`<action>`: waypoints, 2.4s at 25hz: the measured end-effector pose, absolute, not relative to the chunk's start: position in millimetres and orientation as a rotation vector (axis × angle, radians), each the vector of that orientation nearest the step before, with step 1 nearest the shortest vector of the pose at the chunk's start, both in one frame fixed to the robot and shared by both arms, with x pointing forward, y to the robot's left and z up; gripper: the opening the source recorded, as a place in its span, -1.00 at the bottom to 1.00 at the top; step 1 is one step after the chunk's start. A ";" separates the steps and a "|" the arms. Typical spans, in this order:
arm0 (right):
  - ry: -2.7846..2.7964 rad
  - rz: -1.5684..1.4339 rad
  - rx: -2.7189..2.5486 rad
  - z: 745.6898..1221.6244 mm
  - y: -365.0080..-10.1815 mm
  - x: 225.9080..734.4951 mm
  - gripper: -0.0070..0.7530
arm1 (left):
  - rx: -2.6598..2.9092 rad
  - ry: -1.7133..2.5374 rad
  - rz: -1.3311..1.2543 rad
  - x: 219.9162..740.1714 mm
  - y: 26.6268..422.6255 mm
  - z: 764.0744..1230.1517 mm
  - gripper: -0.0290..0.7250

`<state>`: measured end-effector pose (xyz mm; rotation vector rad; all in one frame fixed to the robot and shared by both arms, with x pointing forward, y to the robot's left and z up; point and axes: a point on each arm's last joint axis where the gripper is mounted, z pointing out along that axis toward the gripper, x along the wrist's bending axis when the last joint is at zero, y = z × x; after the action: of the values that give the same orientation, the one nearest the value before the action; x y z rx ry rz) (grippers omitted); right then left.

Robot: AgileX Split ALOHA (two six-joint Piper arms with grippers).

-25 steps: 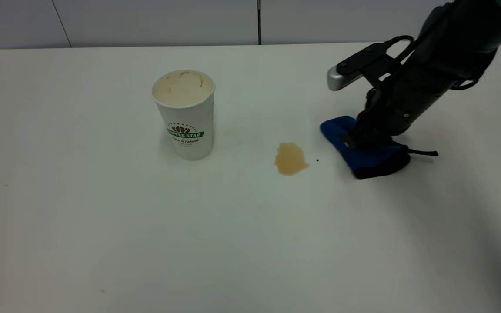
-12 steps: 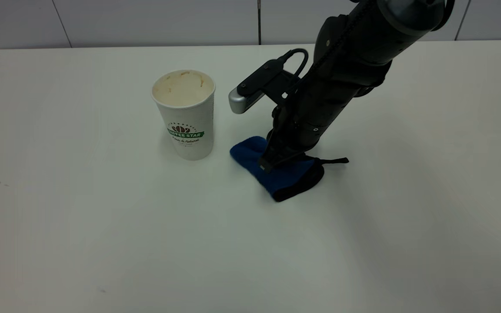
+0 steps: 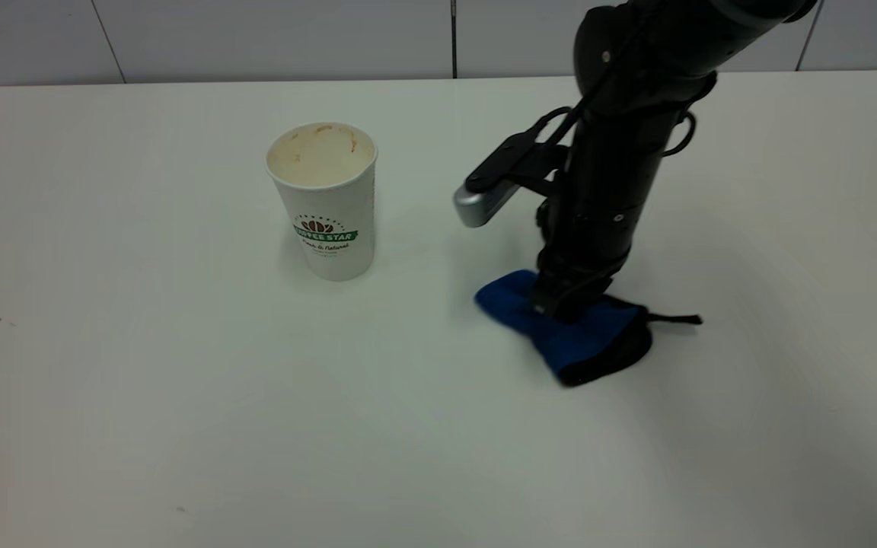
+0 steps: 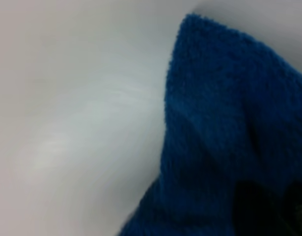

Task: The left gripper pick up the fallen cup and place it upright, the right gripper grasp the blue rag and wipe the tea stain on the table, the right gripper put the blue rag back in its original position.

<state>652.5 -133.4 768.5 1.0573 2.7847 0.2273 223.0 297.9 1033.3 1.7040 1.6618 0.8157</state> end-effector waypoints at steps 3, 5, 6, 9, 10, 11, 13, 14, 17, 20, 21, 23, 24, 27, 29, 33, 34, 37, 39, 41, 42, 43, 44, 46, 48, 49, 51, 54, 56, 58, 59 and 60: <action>2.598 0.259 1.156 771.1 -152.9 669.9 -0.78 | 1.704 1.662 0.816 223.0 297.9 1033.3 0.44; 2.496 0.328 1.232 770.6 -154.8 675.8 -0.78 | 1.704 1.662 0.816 223.0 297.9 1033.3 0.44; 2.466 0.364 1.242 769.8 -152.3 677.1 -0.78 | 1.704 1.662 0.816 223.0 297.9 1033.3 0.44; 2.425 0.468 1.249 769.8 -131.5 674.8 -0.78 | 1.704 1.662 0.816 223.0 297.9 1033.3 0.44; 2.436 0.486 1.228 769.3 -120.4 670.9 -0.78 | 1.704 1.662 0.816 223.0 297.9 1033.3 0.44; 2.452 0.496 1.204 769.4 -109.0 666.0 -0.78 | 1.704 1.662 0.816 223.0 297.9 1033.3 0.44; 2.491 0.478 1.169 768.4 -92.4 656.1 -0.78 | 1.704 1.662 0.816 223.0 297.9 1033.3 0.44; 2.512 0.453 1.167 767.4 -86.8 651.0 -0.78 | 1.704 1.662 0.816 223.0 297.9 1033.3 0.44; 2.545 0.340 1.256 767.8 -89.2 643.2 -0.78 | 1.703 1.662 0.815 223.0 297.9 1033.3 0.44; 2.538 0.215 1.408 769.3 -113.1 645.7 -0.78 | 1.703 1.662 0.815 223.0 297.9 1033.3 0.44; 2.525 0.177 1.463 769.8 -126.8 649.1 -0.78 | 1.703 1.662 0.815 223.0 297.9 1033.3 0.44; 2.476 0.127 1.569 770.6 -159.0 658.7 -0.78 | 1.703 1.662 0.815 223.0 297.9 1033.3 0.44; 2.450 0.120 1.609 770.9 -173.2 663.0 -0.78 | 1.703 1.662 0.815 223.0 297.9 1033.3 0.44; 2.348 0.139 1.721 771.6 -217.3 676.4 -0.78 | 1.703 1.662 0.815 223.0 297.9 1033.3 0.44; 2.277 0.176 1.771 772.3 -242.5 683.8 -0.78 | 1.703 1.662 0.815 223.0 297.9 1033.3 0.44; 2.177 0.242 1.824 773.4 -269.8 691.9 -0.78 | 1.703 1.662 0.815 223.0 297.9 1033.3 0.44; 2.174 0.245 1.828 773.4 -270.1 692.0 -0.78 | 1.703 1.662 0.815 223.0 297.9 1033.3 0.44; 2.175 0.261 1.844 772.9 -262.1 691.2 -0.78 | 1.703 1.662 0.815 223.0 297.9 1033.3 0.44; 2.189 0.287 1.843 772.9 -249.5 690.2 -0.78 | 1.703 1.662 0.815 223.0 297.9 1033.3 0.44; 2.226 0.311 1.802 773.1 -234.0 688.9 -0.78 | 1.703 1.662 0.815 223.0 297.9 1033.3 0.44; 2.237 0.321 1.790 773.2 -229.2 688.5 -0.77 | 1.703 1.662 0.815 223.0 297.9 1033.3 0.44; 2.248 0.325 1.779 773.2 -224.8 687.8 -0.77 | 1.703 1.662 0.815 223.0 297.9 1033.3 0.44; 2.251 0.329 1.778 773.2 -222.1 687.4 -0.76 | 1.703 1.662 0.815 223.0 297.9 1033.3 0.44; 2.250 0.332 1.792 773.1 -220.9 686.8 -0.71 | 1.703 1.662 0.815 223.0 297.9 1033.3 0.44; 2.250 0.322 1.816 774.7 -220.8 685.6 -0.61 | 1.704 1.661 0.816 223.0 297.9 1033.3 0.44; 2.251 0.316 1.835 776.9 -220.1 684.7 -0.54 | 1.704 1.661 0.816 223.0 297.9 1033.3 0.44; 2.251 0.304 1.876 785.9 -219.7 682.7 -0.29 | 1.704 1.661 0.816 223.0 297.9 1033.3 0.44; 2.241 0.316 1.881 816.2 -219.4 682.9 0.17 | 1.703 1.662 0.815 223.0 297.9 1033.3 0.44; 2.222 0.350 1.863 845.9 -219.3 684.5 0.43 | 1.703 1.662 0.815 223.0 297.9 1033.3 0.44; 2.207 0.372 1.853 875.1 -219.6 683.1 0.63 | 1.703 1.662 0.815 223.0 297.9 1033.3 0.44; 2.203 0.377 1.849 891.6 -220.1 681.0 0.68 | 1.703 1.662 0.815 223.0 297.9 1033.3 0.44; 2.201 0.378 1.849 908.1 -220.8 677.6 0.69 | 1.703 1.662 0.815 223.0 297.9 1033.3 0.44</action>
<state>677.6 -220.8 908.1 1.8491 2.2006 0.3782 223.0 297.9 1033.3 1.7035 1.6621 0.8155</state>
